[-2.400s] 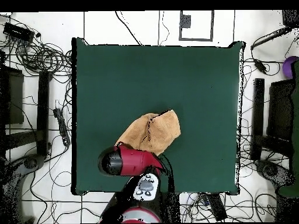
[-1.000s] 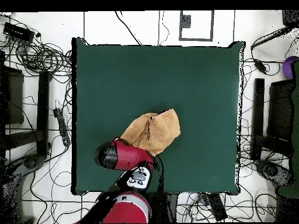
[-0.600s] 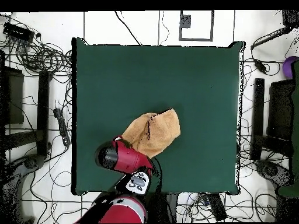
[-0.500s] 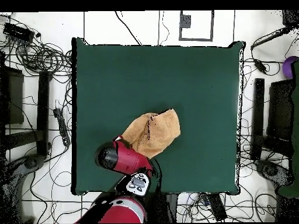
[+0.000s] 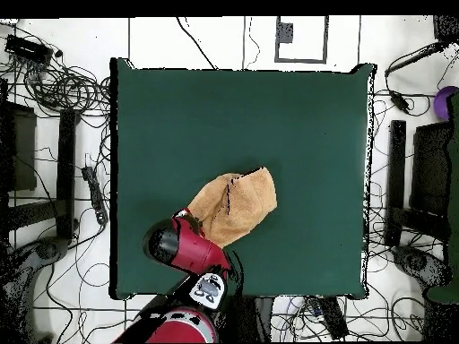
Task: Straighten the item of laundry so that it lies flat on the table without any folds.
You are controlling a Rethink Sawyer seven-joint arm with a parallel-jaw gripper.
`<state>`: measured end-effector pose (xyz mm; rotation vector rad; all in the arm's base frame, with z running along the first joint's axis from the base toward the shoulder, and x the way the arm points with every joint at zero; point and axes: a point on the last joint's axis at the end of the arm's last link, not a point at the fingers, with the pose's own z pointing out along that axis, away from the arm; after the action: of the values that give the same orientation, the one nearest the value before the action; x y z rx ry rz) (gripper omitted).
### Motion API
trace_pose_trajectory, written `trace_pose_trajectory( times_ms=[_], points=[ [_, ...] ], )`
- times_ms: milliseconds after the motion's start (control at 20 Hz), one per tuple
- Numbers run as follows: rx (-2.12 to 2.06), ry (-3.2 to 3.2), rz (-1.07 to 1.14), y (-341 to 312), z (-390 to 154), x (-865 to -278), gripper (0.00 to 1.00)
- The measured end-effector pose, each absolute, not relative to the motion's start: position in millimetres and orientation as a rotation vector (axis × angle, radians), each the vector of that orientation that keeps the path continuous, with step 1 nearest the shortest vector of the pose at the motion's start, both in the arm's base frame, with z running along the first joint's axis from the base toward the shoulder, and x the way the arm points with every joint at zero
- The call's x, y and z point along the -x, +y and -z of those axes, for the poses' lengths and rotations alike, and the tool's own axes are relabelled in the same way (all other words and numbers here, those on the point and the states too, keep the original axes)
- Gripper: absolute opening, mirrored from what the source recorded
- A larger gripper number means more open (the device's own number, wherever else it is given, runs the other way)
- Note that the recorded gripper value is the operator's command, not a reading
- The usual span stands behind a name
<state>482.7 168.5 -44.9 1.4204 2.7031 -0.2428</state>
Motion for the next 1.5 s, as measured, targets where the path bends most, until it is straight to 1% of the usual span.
trace_pose_trajectory(
  times_ms=[200,500,900,1150,1500],
  points=[
    [-1.494,2.659,0.243,170,45,-483,0.0],
    [-1.545,2.593,0.25,195,43,-481,0.0],
    [-1.325,2.738,0.302,265,40,-456,0.0],
    [-1.27,2.861,0.317,286,38,-453,0.0],
    [-1.258,2.882,0.31,286,44,-468,0.0]
  ],
)
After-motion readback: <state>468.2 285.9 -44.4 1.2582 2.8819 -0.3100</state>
